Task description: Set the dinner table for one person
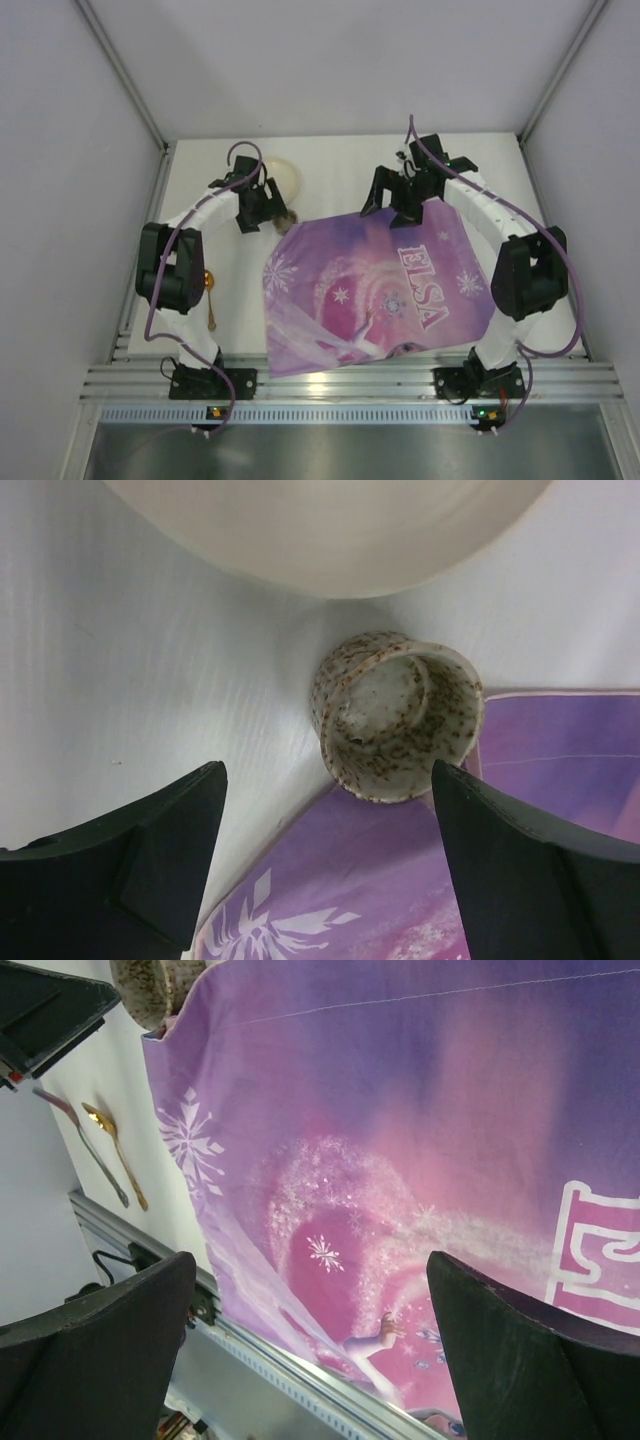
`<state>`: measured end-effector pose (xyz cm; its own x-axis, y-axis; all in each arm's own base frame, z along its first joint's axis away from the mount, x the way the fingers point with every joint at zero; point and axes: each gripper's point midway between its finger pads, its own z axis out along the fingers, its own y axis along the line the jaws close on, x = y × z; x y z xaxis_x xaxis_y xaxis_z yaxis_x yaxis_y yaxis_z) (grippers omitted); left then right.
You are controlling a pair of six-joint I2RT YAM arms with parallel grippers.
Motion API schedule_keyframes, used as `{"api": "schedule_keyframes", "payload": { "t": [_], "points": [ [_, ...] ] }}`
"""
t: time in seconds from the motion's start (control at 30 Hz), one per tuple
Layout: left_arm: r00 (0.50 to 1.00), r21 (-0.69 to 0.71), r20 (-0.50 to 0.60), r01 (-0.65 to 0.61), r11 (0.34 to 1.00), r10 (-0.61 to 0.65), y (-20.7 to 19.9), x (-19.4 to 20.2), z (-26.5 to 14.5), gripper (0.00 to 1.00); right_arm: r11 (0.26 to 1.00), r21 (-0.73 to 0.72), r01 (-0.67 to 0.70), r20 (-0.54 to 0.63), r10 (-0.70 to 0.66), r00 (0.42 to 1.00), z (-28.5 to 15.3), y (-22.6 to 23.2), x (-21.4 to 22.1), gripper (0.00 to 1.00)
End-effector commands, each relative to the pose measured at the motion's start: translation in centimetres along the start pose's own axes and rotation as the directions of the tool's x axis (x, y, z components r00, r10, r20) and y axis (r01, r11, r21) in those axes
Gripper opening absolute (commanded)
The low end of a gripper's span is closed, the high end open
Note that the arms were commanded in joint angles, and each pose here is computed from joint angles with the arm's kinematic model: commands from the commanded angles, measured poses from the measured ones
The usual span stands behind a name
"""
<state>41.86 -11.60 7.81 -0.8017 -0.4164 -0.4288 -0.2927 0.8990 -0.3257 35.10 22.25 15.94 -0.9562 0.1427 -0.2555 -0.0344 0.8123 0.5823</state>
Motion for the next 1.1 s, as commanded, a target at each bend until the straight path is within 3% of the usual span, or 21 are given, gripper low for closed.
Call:
{"api": "schedule_keyframes", "payload": {
  "t": [0.0,0.1,0.33,0.37,0.43,0.47,0.57,0.83,0.93,1.07],
  "points": [
    [1.000,-0.041,0.023,-0.004,0.999,0.005,-0.3,-0.8,1.1,0.88,1.000,0.003,0.016,0.013,-0.016,1.000,-0.5,-0.4,-0.4,1.00],
    [1.000,-0.071,0.012,-0.011,0.997,0.012,-0.1,-0.6,1.8,0.80,1.000,0.009,0.011,0.018,-0.011,1.000,-0.7,-0.9,-0.5,1.00],
    [0.999,-0.101,0.012,-0.037,0.994,0.038,-0.2,-1.3,3.0,0.49,1.000,0.024,-0.002,0.016,0.002,1.000,-1.0,-2.1,0.0,1.00],
    [0.999,-0.112,0.017,-0.041,0.993,0.044,-0.1,-1.6,3.2,0.38,1.000,0.025,-0.003,0.015,0.002,1.000,-1.0,-2.2,0.0,1.00],
    [0.998,-0.137,0.008,-0.058,0.989,0.060,0.1,-2.0,3.7,0.28,1.000,0.030,-0.008,0.012,0.008,1.000,-1.1,-2.7,0.2,1.00],
    [0.998,-0.137,0.021,-0.063,0.989,0.066,-0.3,-2.7,3.6,0.17,1.000,0.030,-0.008,0.012,0.007,1.000,-1.2,-2.7,0.2,1.00],
    [0.994,-0.183,0.029,-0.097,0.978,0.104,0.1,-3.8,3.8,0.00,0.999,0.036,-0.016,0.013,0.016,1.000,-1.3,-3.2,0.4,1.00],
    [0.971,-0.295,0.080,-0.191,0.936,0.223,1.1,-7.1,1.4,0.00,0.999,0.043,-0.026,0.021,0.026,0.999,-1.9,-4.2,0.6,1.00],
    [0.962,-0.274,0.139,-0.191,0.942,0.236,0.0,-8.9,-0.9,0.00,0.999,0.047,-0.027,0.026,0.026,0.999,-2.1,-4.3,0.6,1.00],
    [0.960,-0.115,0.164,-0.210,0.971,0.227,-3.6,-9.4,-3.0,0.00,0.999,0.034,-0.023,0.030,0.022,0.999,-2.2,-3.9,0.4,1.00]
  ]
}}
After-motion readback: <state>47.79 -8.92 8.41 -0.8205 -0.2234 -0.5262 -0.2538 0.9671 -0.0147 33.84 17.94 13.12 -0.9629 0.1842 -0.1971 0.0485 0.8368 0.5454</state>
